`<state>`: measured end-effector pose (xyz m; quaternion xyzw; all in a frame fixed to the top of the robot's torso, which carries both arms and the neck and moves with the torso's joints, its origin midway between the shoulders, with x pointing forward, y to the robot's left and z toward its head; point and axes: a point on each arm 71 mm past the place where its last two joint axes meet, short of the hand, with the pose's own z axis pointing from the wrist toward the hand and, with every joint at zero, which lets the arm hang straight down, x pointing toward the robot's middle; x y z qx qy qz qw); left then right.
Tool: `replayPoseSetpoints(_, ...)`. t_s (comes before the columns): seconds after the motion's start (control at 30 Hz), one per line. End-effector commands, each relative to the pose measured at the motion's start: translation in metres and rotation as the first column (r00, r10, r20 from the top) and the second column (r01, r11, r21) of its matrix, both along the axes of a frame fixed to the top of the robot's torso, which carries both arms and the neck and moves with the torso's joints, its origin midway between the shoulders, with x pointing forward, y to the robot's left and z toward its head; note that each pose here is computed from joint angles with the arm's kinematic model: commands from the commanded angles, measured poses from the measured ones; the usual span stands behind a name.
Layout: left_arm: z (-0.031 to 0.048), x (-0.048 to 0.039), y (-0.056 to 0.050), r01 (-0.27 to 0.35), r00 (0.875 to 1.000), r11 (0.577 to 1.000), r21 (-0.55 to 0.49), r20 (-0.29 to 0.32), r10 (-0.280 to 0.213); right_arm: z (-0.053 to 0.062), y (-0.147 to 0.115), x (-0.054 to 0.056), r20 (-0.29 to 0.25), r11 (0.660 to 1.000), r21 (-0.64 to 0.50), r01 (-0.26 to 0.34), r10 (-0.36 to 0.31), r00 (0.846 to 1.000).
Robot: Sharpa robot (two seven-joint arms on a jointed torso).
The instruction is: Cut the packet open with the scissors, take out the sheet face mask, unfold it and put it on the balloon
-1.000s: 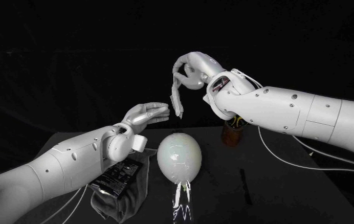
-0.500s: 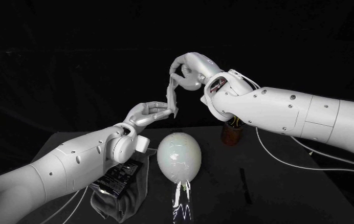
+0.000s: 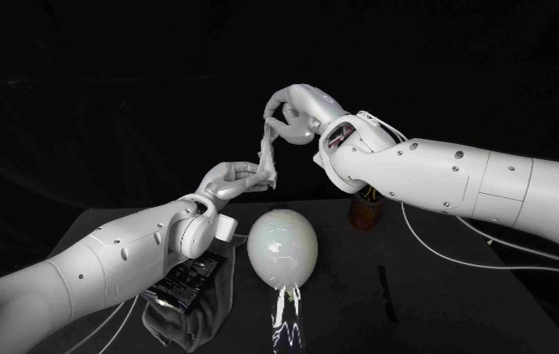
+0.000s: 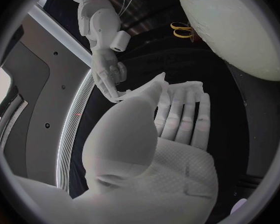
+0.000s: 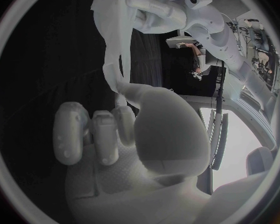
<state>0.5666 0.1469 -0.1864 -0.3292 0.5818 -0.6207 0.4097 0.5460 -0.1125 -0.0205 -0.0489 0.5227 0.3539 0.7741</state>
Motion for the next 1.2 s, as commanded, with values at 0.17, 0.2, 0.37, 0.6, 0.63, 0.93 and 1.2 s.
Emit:
replayPoseSetpoints(0.17, 0.0020, -0.0007, -0.004, -0.011, 1.000, 1.000, 0.001, 0.014, 0.011, 0.000, 0.000, 0.001, -0.003, 1.000, -0.003, 0.007, -0.007, 1.000)
replayPoseSetpoints(0.2, 0.0020, -0.0007, -0.004, -0.014, 1.000, 1.000, 0.001, 0.014, 0.014, 0.000, 0.000, 0.001, -0.004, 1.000, -0.003, 0.007, -0.007, 1.000)
replayPoseSetpoints(0.37, 0.0022, -0.0002, -0.003, -0.029, 0.999, 1.000, -0.006, 0.014, 0.029, -0.001, 0.000, 0.001, -0.008, 1.000, -0.006, 0.007, -0.007, 1.000)
replayPoseSetpoints(0.6, 0.0035, -0.0001, 0.003, -0.060, 0.998, 0.998, -0.033, 0.016, 0.061, -0.004, -0.007, 0.004, -0.022, 1.000, -0.014, 0.027, -0.028, 0.999)
replayPoseSetpoints(0.63, 0.0037, -0.0003, 0.005, -0.064, 0.998, 0.997, -0.035, 0.015, 0.065, -0.005, -0.009, 0.004, -0.025, 0.999, -0.016, 0.032, -0.032, 0.999)
replayPoseSetpoints(0.93, 0.0129, -0.0045, 0.033, -0.067, 0.998, 0.998, -0.003, 0.017, 0.067, -0.019, -0.036, 0.011, -0.060, 0.996, -0.026, 0.085, -0.086, 0.994)
replayPoseSetpoints(1.2, 0.0387, -0.0019, 0.041, -0.029, 0.998, 0.996, 0.087, 0.056, 0.024, -0.036, -0.049, 0.013, -0.096, 0.994, -0.029, 0.107, -0.109, 0.989)
